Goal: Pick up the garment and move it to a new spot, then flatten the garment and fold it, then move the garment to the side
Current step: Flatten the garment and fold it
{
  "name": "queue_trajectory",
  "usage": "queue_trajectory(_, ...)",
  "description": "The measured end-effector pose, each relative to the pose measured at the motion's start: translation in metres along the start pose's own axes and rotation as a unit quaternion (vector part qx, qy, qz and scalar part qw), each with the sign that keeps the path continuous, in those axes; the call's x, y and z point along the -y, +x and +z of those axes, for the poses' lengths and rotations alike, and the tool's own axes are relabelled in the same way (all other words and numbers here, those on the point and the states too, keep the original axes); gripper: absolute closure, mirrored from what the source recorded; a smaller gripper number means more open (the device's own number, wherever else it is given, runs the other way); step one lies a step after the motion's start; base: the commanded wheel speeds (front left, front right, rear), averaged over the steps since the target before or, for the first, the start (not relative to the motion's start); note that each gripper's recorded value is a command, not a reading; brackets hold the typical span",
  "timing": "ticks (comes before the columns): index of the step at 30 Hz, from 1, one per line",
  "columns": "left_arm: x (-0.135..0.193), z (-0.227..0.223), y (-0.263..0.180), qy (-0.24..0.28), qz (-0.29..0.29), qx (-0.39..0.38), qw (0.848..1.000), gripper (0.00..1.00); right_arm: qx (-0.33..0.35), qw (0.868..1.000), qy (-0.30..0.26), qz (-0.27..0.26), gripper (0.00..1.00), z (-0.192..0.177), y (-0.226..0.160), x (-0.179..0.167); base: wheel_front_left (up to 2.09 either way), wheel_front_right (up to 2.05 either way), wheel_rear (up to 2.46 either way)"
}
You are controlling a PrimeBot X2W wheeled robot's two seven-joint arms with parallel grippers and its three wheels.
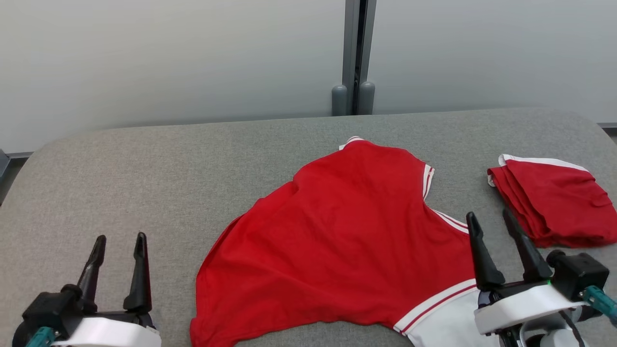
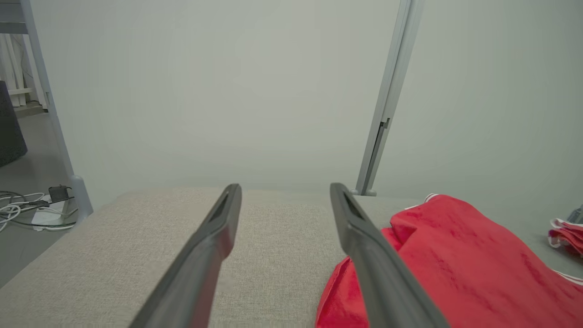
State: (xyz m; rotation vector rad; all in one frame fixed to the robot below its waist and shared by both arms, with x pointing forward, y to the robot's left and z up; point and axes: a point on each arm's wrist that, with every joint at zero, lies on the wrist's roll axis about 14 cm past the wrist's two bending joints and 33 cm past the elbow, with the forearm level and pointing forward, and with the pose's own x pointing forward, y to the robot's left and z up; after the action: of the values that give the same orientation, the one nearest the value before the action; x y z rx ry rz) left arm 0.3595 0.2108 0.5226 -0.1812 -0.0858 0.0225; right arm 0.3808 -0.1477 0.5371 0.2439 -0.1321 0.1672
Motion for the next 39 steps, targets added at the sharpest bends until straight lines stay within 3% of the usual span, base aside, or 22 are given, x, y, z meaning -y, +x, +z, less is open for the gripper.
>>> queue_trajectory(4,0.002,-0.013,-0.002,0.001,-0.003,-0.012,1.0,0.0,-0.018,1.0,-0.007,0.005,0.0,-0.015,-0.004,0.002,0.0,0.0,0.0)
queue_trajectory(39,-0.001,-0.026,-0.004,0.005,-0.002,-0.018,1.0,0.0,-0.021,1.0,-0.021,0.011,0.0,-0.016,-0.002,0.005,0.0,0.0,0.0)
